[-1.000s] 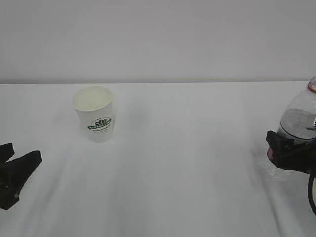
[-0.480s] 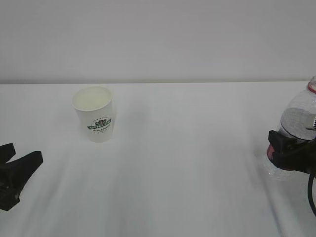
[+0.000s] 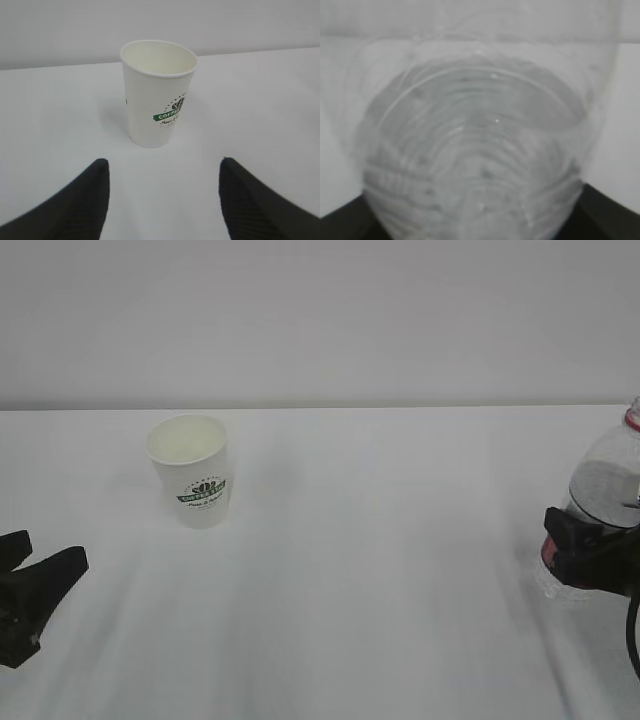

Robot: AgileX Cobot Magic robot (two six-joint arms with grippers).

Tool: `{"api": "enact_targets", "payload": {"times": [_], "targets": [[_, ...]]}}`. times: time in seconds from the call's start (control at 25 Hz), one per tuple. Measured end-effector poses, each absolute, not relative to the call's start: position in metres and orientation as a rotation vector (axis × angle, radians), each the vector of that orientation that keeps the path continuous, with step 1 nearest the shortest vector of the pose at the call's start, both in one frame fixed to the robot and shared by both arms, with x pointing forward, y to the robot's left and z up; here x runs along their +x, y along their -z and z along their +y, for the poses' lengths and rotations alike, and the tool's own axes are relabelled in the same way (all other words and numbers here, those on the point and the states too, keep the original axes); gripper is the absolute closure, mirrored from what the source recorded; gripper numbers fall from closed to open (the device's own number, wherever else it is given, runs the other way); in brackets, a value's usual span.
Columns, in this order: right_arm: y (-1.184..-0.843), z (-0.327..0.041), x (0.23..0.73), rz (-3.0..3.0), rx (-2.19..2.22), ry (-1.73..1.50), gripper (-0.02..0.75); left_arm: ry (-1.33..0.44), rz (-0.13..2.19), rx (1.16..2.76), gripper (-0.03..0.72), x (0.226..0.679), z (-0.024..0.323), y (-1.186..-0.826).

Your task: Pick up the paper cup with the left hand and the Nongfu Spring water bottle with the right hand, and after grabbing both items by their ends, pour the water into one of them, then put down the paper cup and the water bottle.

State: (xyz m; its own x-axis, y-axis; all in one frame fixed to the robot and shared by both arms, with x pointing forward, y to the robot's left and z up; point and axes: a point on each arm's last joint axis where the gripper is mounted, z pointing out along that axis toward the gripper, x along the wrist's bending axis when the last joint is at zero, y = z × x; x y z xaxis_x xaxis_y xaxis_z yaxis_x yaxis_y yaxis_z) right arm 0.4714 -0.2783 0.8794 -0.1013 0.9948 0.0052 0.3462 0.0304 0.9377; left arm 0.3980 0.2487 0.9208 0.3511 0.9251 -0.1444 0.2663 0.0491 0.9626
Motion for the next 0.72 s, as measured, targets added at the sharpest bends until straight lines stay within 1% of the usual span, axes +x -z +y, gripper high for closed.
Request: {"api": "enact_targets", "payload": {"times": [0.36,0.72], "targets": [[-0.887,-0.276,0.465,1.592,1.389,-1.094,0.256,-0.722,1.145,1.471,0.190,0.398,0.249,-0.921],[-0.914,-0.273,0.463,1.541,1.283,-1.173,0.259,-0.725,1.140,1.468,0.190,0.400,0.248,-0.922]]}}
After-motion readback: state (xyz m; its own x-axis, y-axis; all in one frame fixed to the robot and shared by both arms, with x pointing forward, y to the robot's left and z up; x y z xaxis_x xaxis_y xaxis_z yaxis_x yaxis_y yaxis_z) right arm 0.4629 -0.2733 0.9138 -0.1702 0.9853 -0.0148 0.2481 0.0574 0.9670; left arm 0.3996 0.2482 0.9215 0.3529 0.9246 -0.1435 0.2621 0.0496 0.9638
